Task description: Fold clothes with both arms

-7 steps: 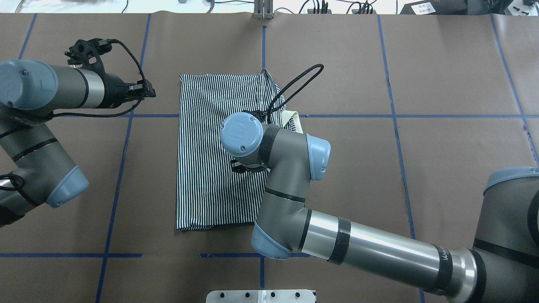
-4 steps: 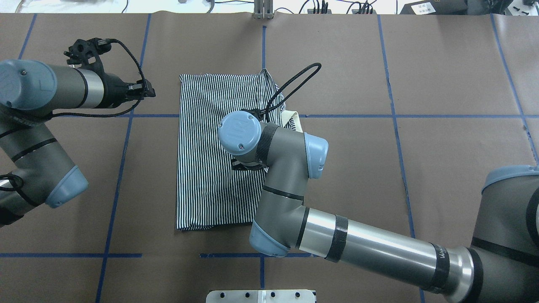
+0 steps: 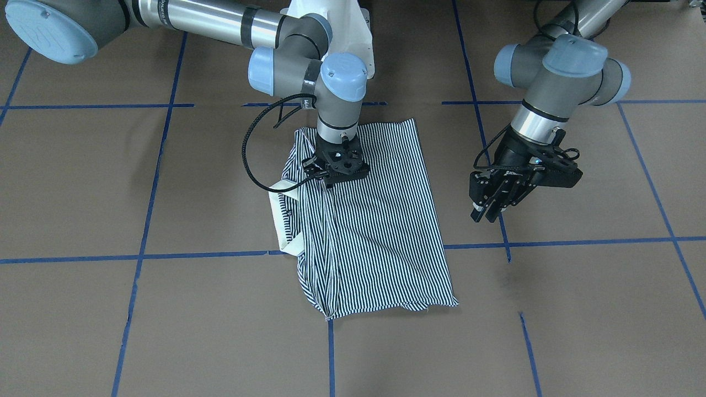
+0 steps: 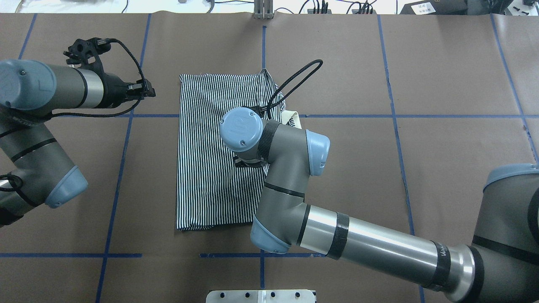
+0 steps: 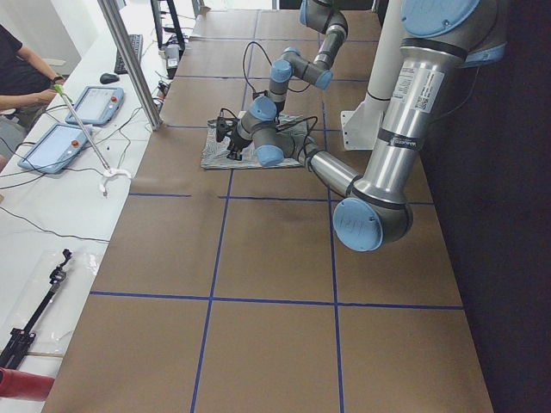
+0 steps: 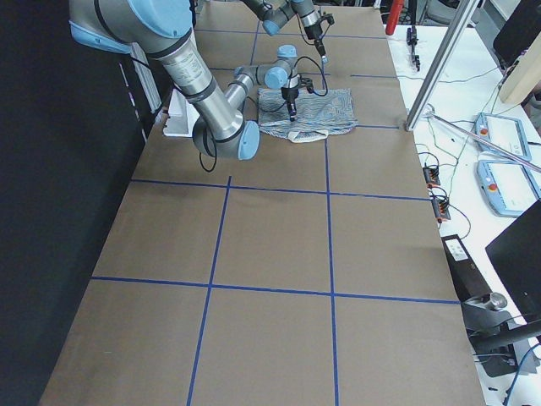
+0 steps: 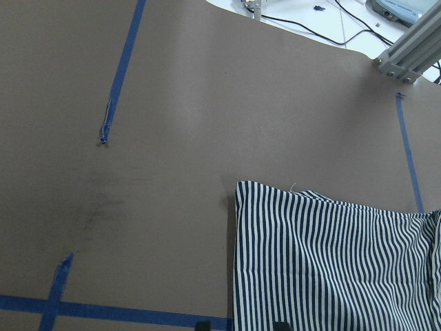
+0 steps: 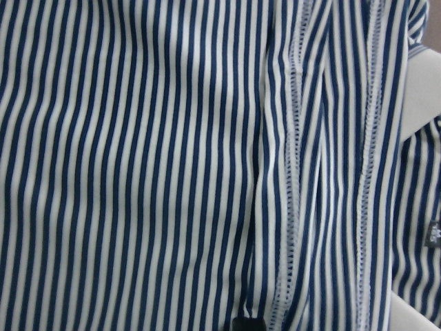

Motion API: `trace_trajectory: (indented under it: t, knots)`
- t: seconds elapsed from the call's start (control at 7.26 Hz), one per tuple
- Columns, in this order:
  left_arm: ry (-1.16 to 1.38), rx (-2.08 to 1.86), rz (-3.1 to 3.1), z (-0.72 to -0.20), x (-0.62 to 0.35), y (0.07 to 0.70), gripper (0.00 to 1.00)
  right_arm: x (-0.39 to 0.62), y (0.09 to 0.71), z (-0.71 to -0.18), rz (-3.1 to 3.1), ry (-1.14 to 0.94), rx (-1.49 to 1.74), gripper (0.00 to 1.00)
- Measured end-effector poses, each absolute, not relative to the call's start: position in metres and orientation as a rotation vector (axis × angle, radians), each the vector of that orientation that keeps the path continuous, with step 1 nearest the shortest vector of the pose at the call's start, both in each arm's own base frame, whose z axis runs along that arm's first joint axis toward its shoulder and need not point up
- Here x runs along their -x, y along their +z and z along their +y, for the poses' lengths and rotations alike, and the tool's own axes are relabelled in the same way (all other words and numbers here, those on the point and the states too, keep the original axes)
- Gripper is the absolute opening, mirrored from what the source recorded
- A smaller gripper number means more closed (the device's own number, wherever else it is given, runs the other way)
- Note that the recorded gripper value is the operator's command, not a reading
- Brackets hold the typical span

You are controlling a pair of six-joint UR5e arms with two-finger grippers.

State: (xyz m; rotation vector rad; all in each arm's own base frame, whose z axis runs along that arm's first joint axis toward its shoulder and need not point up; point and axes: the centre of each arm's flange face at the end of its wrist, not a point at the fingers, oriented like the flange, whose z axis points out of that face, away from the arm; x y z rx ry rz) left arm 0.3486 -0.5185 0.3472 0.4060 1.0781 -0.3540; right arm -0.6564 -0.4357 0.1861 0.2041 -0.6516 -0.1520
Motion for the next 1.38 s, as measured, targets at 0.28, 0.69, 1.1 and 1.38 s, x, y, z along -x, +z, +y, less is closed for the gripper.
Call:
trace_trajectory:
  t: [0.28,0.69,1.1,1.38]
  knots:
    - [-0.372,-0.395,1.085,-0.518,-0.349,0.346,0.42,0.637,0.205,-0.439,-0.651,-0.157,-0.206,0.00]
    - [-0.374,-0.392,1.086,-0.517,-0.350,0.346,0.42,0.617,0.230,-0.432,-0.645,-0.168,-0.210,0.78]
    - [-0.375,-0.391,1.085,-0.517,-0.350,0.347,0.42,0.612,0.230,-0.437,-0.648,-0.163,-0.211,1.00]
    - [-0.375,-0.391,1.084,-0.518,-0.350,0.347,0.42,0.596,0.212,-0.441,-0.697,-0.153,-0.210,1.00]
